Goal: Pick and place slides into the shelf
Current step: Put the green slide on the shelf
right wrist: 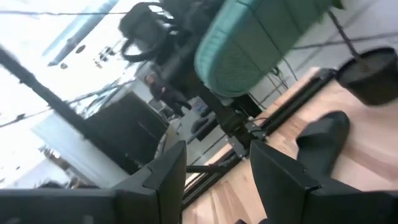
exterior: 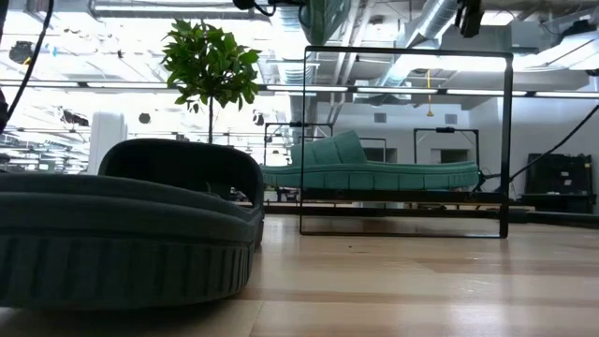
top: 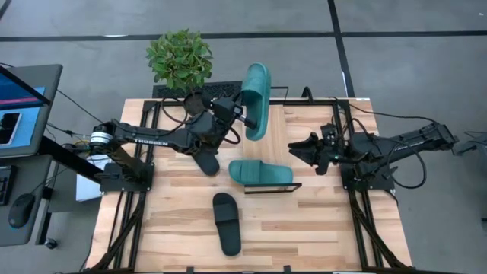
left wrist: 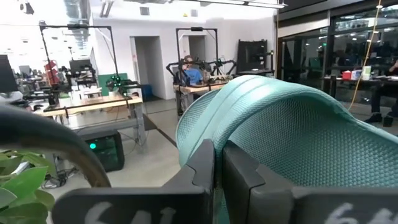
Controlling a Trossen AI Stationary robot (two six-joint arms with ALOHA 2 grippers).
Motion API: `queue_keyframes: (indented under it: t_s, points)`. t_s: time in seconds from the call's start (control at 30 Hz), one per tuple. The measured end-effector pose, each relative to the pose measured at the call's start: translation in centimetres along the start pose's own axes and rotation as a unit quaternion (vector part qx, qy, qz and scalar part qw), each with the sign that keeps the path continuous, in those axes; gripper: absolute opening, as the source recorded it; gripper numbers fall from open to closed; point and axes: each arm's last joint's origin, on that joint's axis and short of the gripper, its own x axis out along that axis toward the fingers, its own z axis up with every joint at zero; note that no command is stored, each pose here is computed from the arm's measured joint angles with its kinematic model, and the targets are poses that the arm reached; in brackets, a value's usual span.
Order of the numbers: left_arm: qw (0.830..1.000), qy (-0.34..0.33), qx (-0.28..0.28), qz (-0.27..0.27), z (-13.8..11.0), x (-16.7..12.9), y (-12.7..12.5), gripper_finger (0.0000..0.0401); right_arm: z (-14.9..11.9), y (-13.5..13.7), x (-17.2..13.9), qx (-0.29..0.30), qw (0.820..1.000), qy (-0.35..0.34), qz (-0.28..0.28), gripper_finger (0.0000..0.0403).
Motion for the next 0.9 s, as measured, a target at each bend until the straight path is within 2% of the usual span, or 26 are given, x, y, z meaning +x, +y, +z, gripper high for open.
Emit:
queue_keyframes:
  t_s: [0.13, 0.37, 0.7, 0.9]
  points:
    - [1.000, 0.000, 0.010, 0.000, 0.0, 0.0, 0.0, 0.0000, -0.5, -0.1, 1.0, 0.028, 1.000, -0.007, -0.012, 0.0177]
    - [0.999, 0.000, 0.032, -0.034, -0.2, -0.1, -0.3, 0.0000, -1.3, 0.4, 2.7, 0.045, 0.998, -0.027, 0.018, 0.0182]
    - [0.992, 0.031, 0.088, -0.082, -1.4, -0.3, -0.8, 0.0000, -0.7, 0.6, 5.5, 0.058, 0.998, -0.030, -0.011, 0.0183]
    - [0.988, 0.034, 0.122, -0.092, -1.5, -0.7, -1.1, 0.0000, -0.6, -0.2, 7.1, 0.068, 0.996, -0.019, -0.053, 0.0184]
